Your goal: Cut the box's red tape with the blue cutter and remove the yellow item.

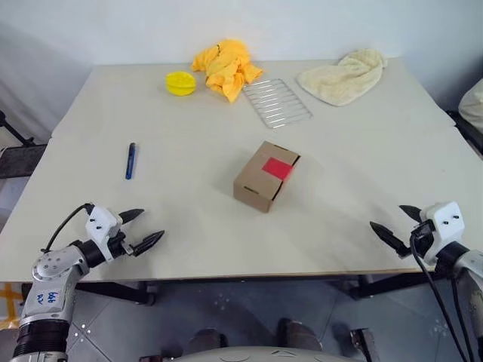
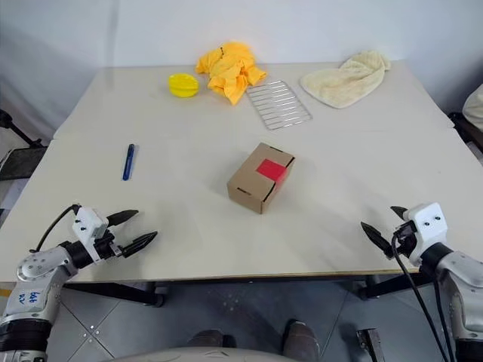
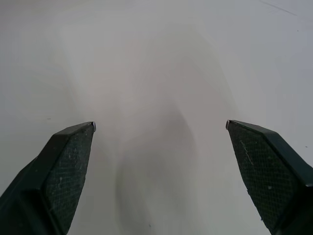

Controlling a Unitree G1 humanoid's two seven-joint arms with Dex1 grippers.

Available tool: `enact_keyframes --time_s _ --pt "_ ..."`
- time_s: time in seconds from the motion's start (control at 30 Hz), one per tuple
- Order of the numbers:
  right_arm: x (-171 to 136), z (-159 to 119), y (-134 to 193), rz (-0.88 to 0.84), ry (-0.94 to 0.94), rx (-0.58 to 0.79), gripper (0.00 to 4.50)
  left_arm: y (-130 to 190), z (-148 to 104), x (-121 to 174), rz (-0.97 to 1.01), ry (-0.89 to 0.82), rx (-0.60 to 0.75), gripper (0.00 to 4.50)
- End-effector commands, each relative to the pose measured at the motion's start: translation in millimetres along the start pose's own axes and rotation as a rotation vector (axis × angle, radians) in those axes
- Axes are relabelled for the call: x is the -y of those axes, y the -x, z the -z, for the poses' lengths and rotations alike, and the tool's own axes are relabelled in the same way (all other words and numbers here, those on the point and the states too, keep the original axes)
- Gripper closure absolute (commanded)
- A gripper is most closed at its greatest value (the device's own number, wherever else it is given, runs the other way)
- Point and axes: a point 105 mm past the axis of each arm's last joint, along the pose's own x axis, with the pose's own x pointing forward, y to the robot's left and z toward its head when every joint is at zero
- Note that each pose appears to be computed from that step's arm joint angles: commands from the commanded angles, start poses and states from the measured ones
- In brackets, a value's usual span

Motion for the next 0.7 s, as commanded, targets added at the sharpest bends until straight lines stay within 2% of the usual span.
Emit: enact_keyframes --time_s 0.03,0.17,0.27,0.37,0.47,0.7 --pt "8.1 -16.3 5.9 0.044 0.010 0.056 0.00 -3.0 -7.0 -2.4 -0.005 -0.007 0.022 0.01" --pt "7.5 -17.9 7.3 0.061 -0.006 0.053 0.00 -8.9 -8.9 0.6 -0.007 -0.006 0.022 0.01" --pt "10.1 -14.2 6.7 0.100 -0.032 0.001 0.00 -17.7 -9.6 -0.1 -0.018 0.026 -0.007 0.01" --pt "11.9 -15.4 0.9 0.150 -0.016 -0.058 0.00 -30.5 -20.3 6.1 0.015 -0.047 0.025 0.01" --pt "-1.9 -31.7 -10.4 0.118 -0.038 -0.001 0.60 -51.4 -24.6 4.5 -0.009 -0.033 0.051 0.59" --pt "-30.2 -52.8 -35.9 0.046 -0.074 0.046 3.05 -96.9 -30.4 14.3 -0.006 -0.018 0.079 2.79"
